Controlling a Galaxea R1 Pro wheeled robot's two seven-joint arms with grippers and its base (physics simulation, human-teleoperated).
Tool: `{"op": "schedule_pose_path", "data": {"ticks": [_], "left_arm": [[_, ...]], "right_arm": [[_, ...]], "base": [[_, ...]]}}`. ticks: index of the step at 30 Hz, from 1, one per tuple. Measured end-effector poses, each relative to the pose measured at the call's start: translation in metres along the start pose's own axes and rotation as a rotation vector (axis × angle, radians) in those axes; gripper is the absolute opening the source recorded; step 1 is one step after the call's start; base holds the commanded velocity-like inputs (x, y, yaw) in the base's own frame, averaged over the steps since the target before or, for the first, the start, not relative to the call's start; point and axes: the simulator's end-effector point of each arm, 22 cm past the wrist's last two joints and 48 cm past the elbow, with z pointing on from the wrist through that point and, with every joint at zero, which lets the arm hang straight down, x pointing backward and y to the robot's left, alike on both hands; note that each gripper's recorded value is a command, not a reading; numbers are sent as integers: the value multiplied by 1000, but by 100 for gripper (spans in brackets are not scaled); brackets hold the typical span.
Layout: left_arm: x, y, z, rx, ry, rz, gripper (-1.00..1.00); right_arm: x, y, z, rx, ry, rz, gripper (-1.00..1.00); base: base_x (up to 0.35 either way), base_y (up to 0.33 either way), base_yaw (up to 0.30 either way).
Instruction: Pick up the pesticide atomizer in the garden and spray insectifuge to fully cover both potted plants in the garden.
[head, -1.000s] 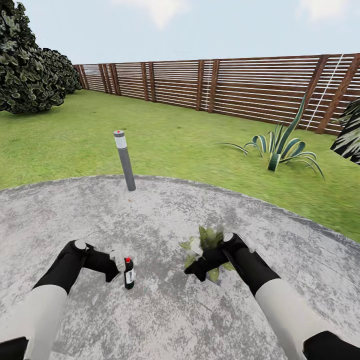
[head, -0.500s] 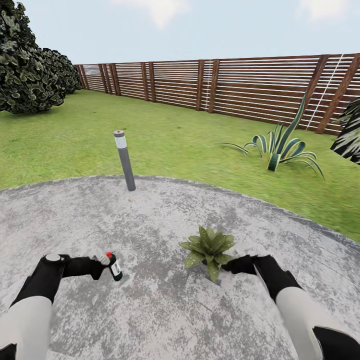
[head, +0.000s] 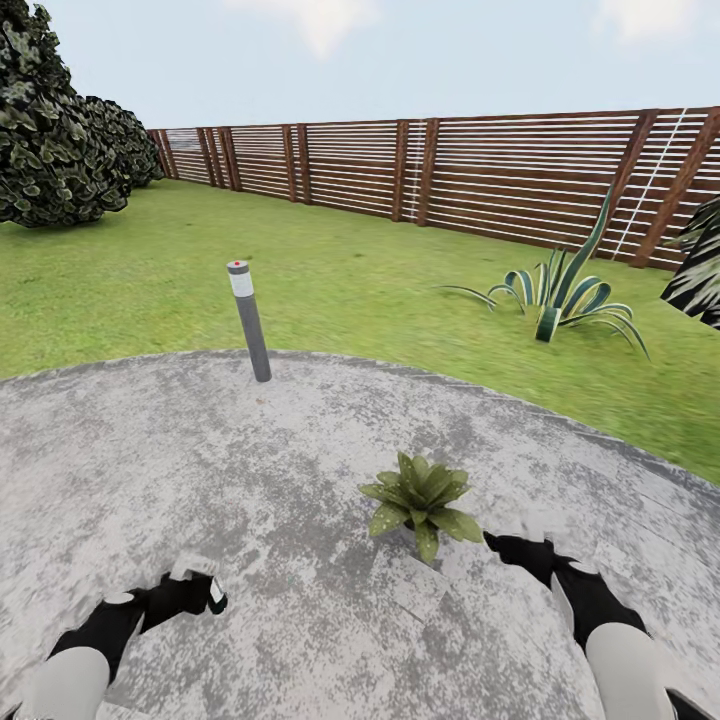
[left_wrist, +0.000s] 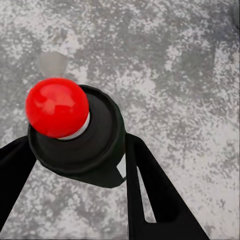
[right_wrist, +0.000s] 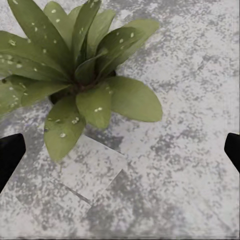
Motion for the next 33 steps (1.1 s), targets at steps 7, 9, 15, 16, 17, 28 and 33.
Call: {"op": "schedule_pose_path", "data": {"ticks": [7,9,15,16,17,28,33], "left_arm": [[64,2,-2,-86,52,-62,-100],[69,6,-3,-109,48,-61,-100],[95,34,-14,-264,57,-102,-100],[96,35,-14,-285,54,-101,-100],[99,34,-14,-299,52,-100,-100],[123,16,-12,-300,57,-105,-100],[138,-4,-8,-261,86,-123,-100]], "right_arm": [[31,-10,-6,12,43,3,100],[32,-17,-8,21,44,0,100],[79,-34,-19,64,105,1,100],[85,-40,-20,93,116,3,100],[95,-46,-21,131,134,6,100],[195,-50,-43,299,321,22,100],[221,-32,-47,267,378,36,100]], "base": [[0,0,0],[0,0,0],[0,0,0],[0,0,0],[0,0,0],[0,0,0],[0,0,0]]}}
